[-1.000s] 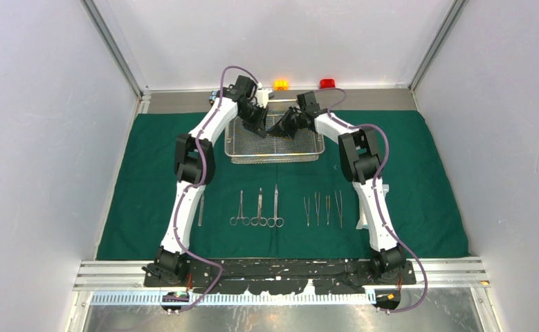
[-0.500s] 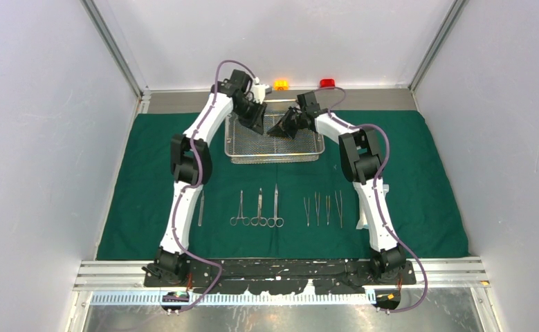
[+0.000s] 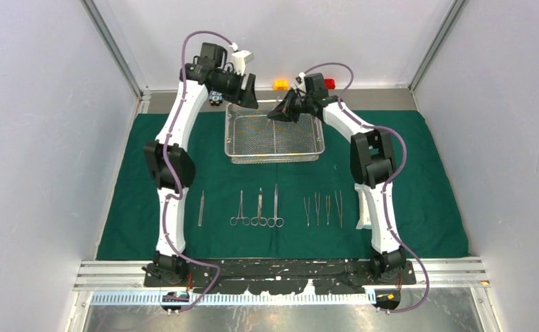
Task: Open and lay out the surgical kit
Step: Pick up the medical item from the container.
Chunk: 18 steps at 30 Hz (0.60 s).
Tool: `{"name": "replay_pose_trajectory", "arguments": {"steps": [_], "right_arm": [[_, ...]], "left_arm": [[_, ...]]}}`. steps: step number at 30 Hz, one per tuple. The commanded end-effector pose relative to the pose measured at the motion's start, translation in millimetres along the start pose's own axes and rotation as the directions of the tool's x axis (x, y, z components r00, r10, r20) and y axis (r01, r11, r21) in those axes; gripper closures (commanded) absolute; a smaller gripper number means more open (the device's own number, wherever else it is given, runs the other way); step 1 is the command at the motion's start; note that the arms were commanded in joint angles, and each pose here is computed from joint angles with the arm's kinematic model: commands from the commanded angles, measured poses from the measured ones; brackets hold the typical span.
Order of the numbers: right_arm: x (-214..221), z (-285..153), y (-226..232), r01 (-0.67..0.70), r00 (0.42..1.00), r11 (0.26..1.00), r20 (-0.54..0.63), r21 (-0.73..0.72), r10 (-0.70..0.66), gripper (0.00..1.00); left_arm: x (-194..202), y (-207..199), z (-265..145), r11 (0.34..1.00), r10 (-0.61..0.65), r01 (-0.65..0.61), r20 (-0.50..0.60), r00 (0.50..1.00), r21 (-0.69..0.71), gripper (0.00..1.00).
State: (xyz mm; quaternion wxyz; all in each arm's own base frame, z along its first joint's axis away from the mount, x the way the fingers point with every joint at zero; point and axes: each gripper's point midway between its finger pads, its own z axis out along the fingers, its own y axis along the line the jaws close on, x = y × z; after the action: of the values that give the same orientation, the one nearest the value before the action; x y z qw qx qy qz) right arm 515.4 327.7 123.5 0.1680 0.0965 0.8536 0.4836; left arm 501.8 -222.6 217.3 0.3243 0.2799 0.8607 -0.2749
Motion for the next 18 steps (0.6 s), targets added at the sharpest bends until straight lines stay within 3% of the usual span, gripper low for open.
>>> {"name": "replay_pose_trajectory", "arguments": {"steps": [1,8,18], "right_arm": [[0,-38,66,0.224,0.974,0.958,0.015,-0.177,-0.225,1.00],[36,-71,91,0.421,0.898,0.844,0.025,-0.331,-0.439,0.99],[84,-103,95,0.556,0.798,0.734,0.002,-0.389,-0.603,1.00]], "left_arm": [[-38,-40,-35,0.991,-0.022,0.002,0.149,0.989,0.134,0.29],[-50,-48,-51,0.898,-0.311,0.229,0.174,0.934,0.375,0.16],[-45,-59,-46,0.818,-0.410,0.294,0.144,0.901,0.494,0.15]]}}
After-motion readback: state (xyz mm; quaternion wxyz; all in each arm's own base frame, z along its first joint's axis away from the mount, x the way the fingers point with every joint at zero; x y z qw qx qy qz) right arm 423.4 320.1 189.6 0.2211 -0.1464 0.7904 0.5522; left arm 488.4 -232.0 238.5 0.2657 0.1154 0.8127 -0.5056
